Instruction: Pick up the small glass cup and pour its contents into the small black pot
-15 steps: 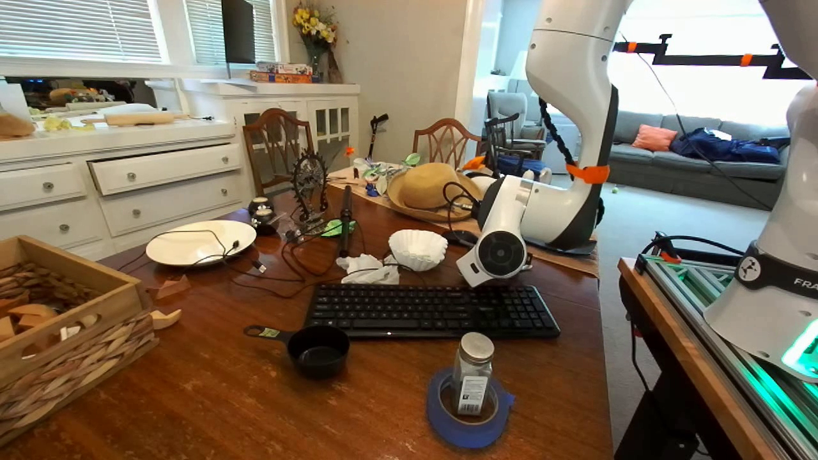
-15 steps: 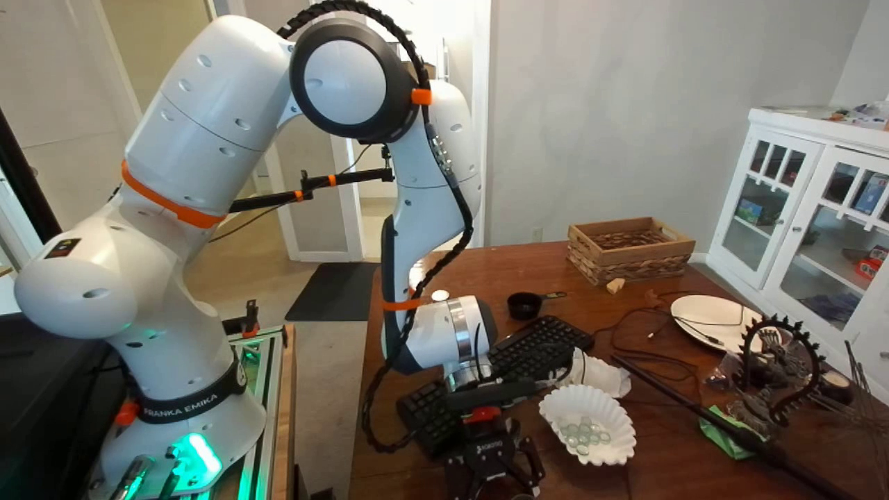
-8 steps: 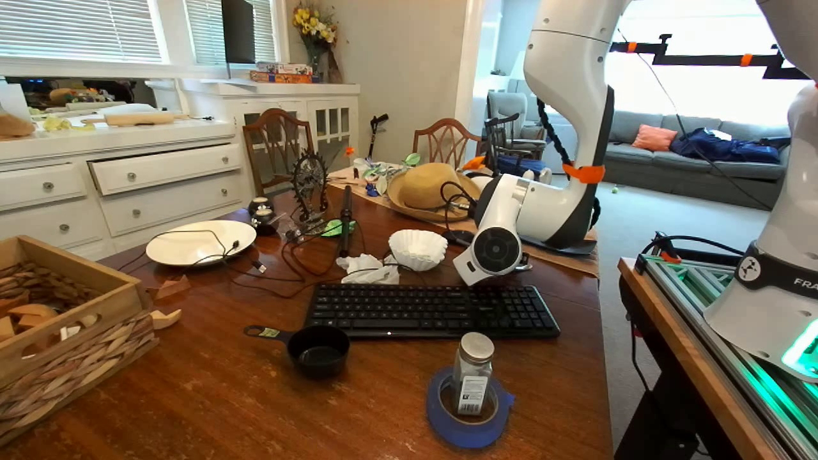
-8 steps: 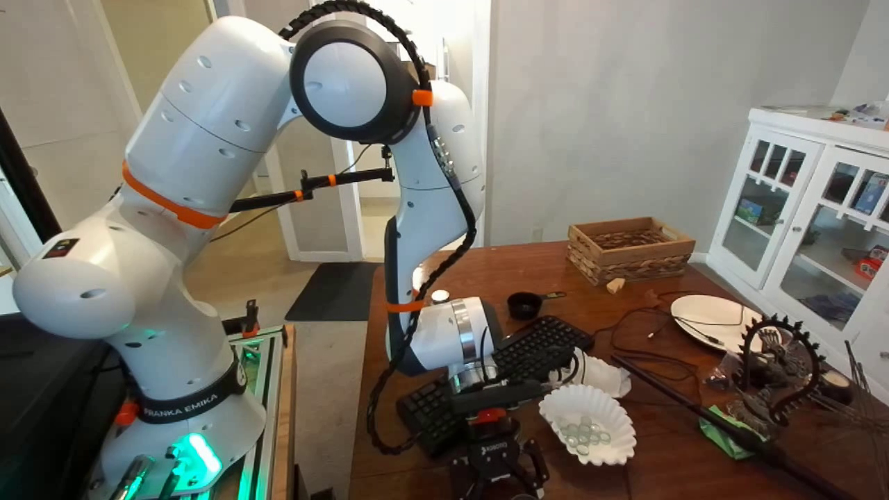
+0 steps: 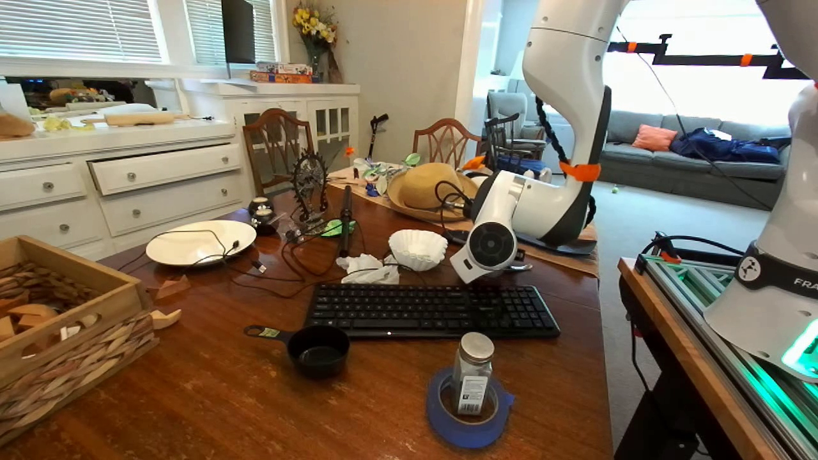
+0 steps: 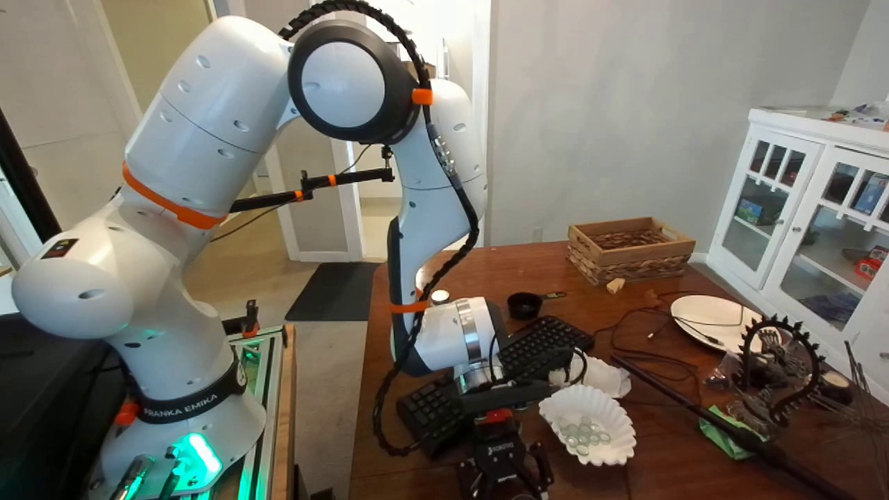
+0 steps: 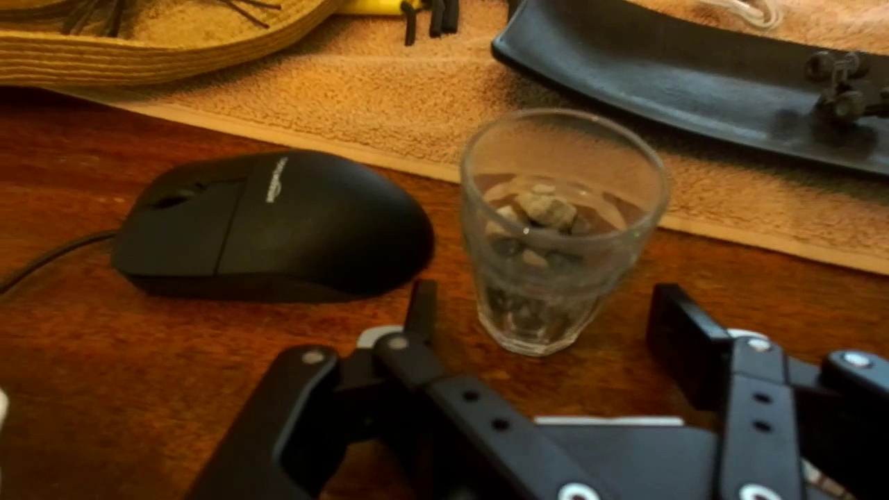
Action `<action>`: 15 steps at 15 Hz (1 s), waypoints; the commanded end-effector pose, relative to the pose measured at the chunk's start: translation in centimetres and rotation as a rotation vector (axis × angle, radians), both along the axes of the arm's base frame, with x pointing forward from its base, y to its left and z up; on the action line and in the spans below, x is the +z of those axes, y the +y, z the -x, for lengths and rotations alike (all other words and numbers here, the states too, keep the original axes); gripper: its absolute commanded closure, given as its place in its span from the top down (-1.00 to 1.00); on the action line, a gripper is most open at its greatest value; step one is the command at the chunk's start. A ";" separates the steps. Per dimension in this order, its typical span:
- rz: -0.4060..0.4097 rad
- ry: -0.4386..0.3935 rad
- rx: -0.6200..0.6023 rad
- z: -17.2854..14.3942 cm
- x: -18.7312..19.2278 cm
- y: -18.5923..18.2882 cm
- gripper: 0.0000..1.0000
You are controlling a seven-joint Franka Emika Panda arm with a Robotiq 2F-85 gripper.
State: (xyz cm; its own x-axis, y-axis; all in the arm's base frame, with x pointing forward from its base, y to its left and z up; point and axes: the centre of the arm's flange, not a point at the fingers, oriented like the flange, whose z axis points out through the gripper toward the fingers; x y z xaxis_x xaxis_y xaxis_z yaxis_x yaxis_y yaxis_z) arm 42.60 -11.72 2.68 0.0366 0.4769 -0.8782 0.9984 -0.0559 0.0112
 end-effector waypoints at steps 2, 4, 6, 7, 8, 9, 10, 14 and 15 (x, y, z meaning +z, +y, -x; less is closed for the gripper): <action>-0.031 0.019 -0.014 -0.8 -0.5 -1.3 0.09; -0.030 0.023 -0.017 -0.8 -0.5 -1.5 -0.13; -0.030 0.023 -0.014 -1.0 -0.5 -1.5 -0.48; -0.030 0.023 -0.014 -1.0 -0.5 -1.4 -0.56; -0.029 0.023 -0.014 -0.9 -0.6 -1.4 -0.56; -0.029 0.023 -0.012 -0.9 -0.5 -1.3 -0.56; -0.030 0.023 -0.009 -0.8 -0.3 -1.1 -0.56; -0.041 0.014 0.011 0.0 1.6 0.9 -0.56; -0.047 0.014 0.019 0.3 2.1 1.7 -0.56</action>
